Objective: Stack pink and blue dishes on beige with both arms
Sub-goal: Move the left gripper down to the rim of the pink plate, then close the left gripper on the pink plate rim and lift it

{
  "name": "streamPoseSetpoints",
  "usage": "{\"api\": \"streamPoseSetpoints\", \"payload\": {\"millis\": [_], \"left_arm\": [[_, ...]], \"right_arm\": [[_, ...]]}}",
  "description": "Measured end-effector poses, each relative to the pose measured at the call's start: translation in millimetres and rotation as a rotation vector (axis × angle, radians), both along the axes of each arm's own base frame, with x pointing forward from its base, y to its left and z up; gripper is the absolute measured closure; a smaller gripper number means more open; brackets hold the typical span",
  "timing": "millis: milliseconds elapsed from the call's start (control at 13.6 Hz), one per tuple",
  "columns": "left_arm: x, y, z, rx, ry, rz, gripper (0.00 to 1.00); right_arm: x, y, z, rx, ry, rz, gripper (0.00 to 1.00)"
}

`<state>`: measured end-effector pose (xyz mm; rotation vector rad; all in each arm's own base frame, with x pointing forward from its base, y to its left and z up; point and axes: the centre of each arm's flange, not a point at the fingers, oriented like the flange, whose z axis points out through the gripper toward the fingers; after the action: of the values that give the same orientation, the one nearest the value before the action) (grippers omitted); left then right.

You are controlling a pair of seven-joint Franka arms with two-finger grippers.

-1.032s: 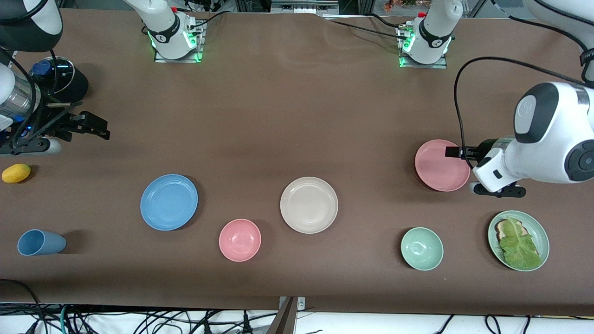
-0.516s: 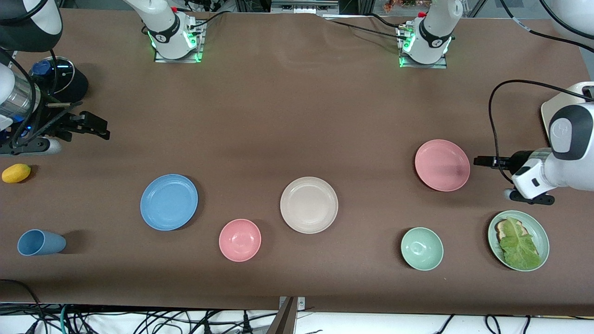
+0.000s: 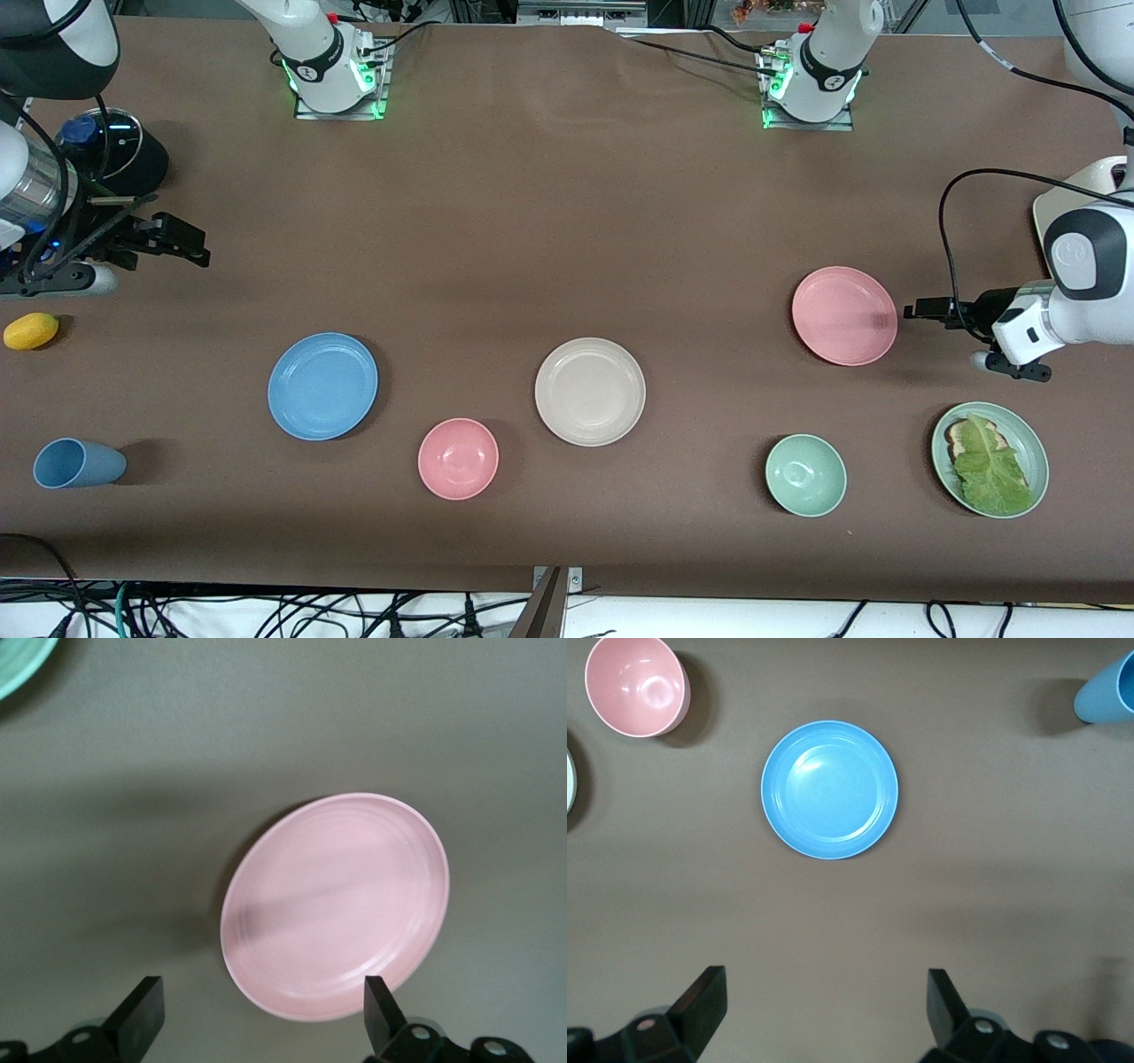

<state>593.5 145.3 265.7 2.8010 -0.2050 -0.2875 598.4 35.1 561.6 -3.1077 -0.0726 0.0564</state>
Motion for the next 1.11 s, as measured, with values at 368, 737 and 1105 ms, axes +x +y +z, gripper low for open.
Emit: {"api": "streamPoseSetpoints", "payload": {"millis": [368, 737, 1105], "left_arm": [[-29, 18, -33, -0.057, -0.095, -0.003, 0.01], [-42, 19, -51, -0.081, -0.124, 0.018, 0.02], [-54, 19, -71, -0.092, -0.178, 0.000, 0.02]], "right_arm": [[0, 0, 0, 0.000, 0.000, 0.000, 0.00], [0, 0, 0, 0.000, 0.000, -0.001, 0.00], [0, 0, 0, 0.000, 0.001, -0.001, 0.00]]}}
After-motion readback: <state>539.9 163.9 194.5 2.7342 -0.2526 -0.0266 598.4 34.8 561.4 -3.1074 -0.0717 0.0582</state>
